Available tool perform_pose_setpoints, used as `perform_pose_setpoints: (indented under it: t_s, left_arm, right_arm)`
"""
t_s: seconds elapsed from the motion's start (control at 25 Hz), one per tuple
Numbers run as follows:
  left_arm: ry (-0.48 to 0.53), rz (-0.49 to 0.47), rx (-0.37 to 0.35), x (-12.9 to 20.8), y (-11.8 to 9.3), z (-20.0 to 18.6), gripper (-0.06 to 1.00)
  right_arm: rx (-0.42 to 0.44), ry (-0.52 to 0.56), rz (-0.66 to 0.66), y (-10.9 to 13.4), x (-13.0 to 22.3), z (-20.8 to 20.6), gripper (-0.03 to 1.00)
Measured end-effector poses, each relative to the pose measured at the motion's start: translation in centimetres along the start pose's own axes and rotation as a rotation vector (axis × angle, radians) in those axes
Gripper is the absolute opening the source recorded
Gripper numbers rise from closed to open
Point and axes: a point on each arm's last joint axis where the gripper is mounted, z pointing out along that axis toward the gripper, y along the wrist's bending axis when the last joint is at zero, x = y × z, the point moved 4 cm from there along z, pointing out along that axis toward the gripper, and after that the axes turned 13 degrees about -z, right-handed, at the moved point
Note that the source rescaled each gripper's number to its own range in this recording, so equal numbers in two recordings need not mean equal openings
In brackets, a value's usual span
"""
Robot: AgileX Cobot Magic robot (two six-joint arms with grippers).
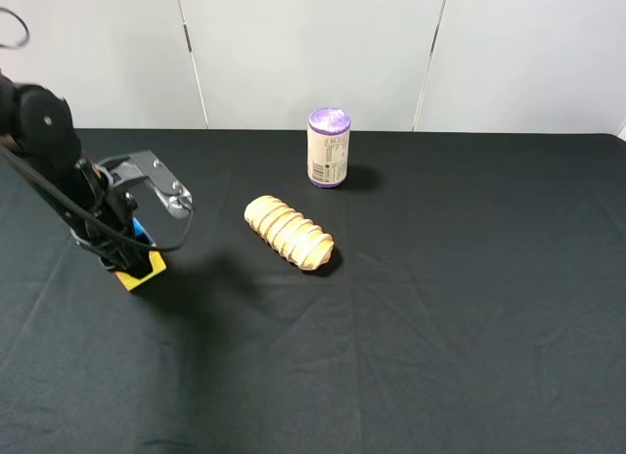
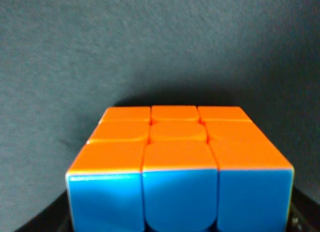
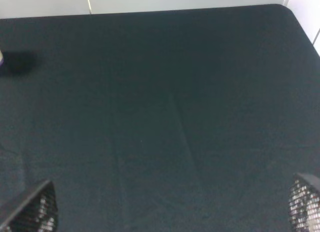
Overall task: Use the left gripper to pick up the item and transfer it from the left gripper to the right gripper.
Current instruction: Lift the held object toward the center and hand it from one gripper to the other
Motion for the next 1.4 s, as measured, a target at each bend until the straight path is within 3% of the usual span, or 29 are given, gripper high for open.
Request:
perform_pose_setpoints:
  t_s: [0.24,0.52,1.12,1.4]
  left_arm:
    - [-0.059,-0.052,0.01,-1.2,0.1,-4.1,0.0]
    - [-0.149,-0.174,0.086,-1.6,-1.2,-8.3,0.0]
    - [-0.197,-0.506,0.43,-2.9,-5.0,-10.7,0.0]
    - [-0.221,-0.594,0.555,-3.8,-6.1,-11.5,0.0]
  right_arm:
    - [0.0,0.0,0.0,0.0,0.0,0.0,1.0]
    - [0.0,0.0,0.0,0.0,0.0,0.0,1.0]
    - [0.0,0.0,0.0,0.0,0.0,0.0,1.0]
    - [0.0,0.0,0.0,0.0,0.0,0.0,1.0]
